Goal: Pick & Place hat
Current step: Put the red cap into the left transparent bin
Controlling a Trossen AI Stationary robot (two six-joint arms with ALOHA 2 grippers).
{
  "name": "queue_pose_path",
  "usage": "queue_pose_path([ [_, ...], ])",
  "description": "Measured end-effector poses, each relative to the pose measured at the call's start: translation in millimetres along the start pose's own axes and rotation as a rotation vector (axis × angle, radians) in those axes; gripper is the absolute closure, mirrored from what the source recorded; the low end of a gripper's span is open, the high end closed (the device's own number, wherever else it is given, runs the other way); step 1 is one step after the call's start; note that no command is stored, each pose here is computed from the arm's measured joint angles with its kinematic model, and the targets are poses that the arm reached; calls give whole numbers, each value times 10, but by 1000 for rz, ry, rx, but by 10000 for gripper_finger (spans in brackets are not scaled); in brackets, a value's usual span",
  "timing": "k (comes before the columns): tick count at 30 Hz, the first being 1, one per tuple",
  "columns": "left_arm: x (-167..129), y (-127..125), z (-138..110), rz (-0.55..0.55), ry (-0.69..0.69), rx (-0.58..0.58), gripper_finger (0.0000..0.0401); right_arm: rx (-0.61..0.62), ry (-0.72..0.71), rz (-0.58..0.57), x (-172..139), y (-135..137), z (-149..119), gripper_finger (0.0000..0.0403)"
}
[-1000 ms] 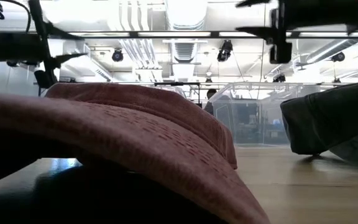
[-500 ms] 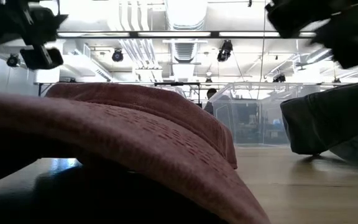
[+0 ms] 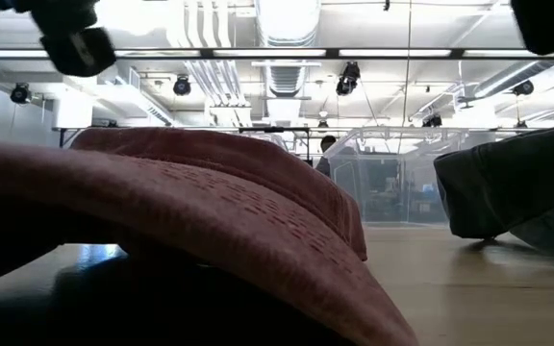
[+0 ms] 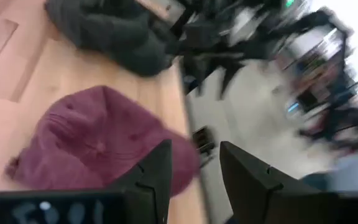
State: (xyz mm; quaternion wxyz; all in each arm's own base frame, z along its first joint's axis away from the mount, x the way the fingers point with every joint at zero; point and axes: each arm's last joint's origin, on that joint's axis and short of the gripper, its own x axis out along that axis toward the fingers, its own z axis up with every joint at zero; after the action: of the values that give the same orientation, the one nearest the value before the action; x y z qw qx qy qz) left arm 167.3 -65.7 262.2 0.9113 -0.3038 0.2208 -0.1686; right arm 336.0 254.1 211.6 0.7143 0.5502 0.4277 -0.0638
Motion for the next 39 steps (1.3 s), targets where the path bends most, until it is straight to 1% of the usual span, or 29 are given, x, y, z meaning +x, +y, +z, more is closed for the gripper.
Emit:
queue_pose_path([
  [3, 214, -105, 61, 93, 51, 115, 274, -96, 5, -20, 182, 27, -28, 209],
  [5, 352, -144, 116, 152, 93, 155, 274, -155, 19, -30, 278, 39, -37, 209],
  [8, 567, -113, 105, 241, 212, 195, 274, -207, 34, -32, 375, 43, -46, 209],
  [10, 695, -92, 100, 284, 256, 218, 274, -223, 32, -45, 438, 7, -36, 209],
  [12, 819, -65, 84, 301, 280, 233, 274, -224, 29, -68, 500, -46, -20, 209],
  [17, 1078, 103, -86, 370, 388, 235, 274, -195, 7, -100, 630, -136, 102, 209],
  [20, 1208, 213, -207, 409, 446, 203, 274, -164, -11, -138, 732, -228, 196, 209],
  [23, 1315, 303, -333, 425, 514, 145, 273, -138, -39, -154, 773, -266, 315, 209],
  [25, 1368, 332, -409, 413, 559, 105, 273, -128, -80, -165, 782, -288, 417, 209],
  [29, 1416, 303, -551, 379, 639, 28, 273, -108, -204, -261, 692, -348, 655, 209],
  [32, 1421, 220, -611, 371, 639, -25, 273, -73, -301, -353, 528, -369, 787, 209],
  [34, 1416, 162, -622, 367, 622, -73, 273, -49, -333, -390, 393, -350, 832, 209],
  [35, 1415, 139, -618, 364, 608, -101, 273, -39, -340, -396, 332, -333, 838, 209],
  [36, 1419, 118, -605, 357, 589, -126, 273, -34, -340, -378, 265, -287, 838, 209],
  [39, 1426, 78, -577, 356, 536, -162, 273, 2, -284, -328, 111, -198, 756, 209],
])
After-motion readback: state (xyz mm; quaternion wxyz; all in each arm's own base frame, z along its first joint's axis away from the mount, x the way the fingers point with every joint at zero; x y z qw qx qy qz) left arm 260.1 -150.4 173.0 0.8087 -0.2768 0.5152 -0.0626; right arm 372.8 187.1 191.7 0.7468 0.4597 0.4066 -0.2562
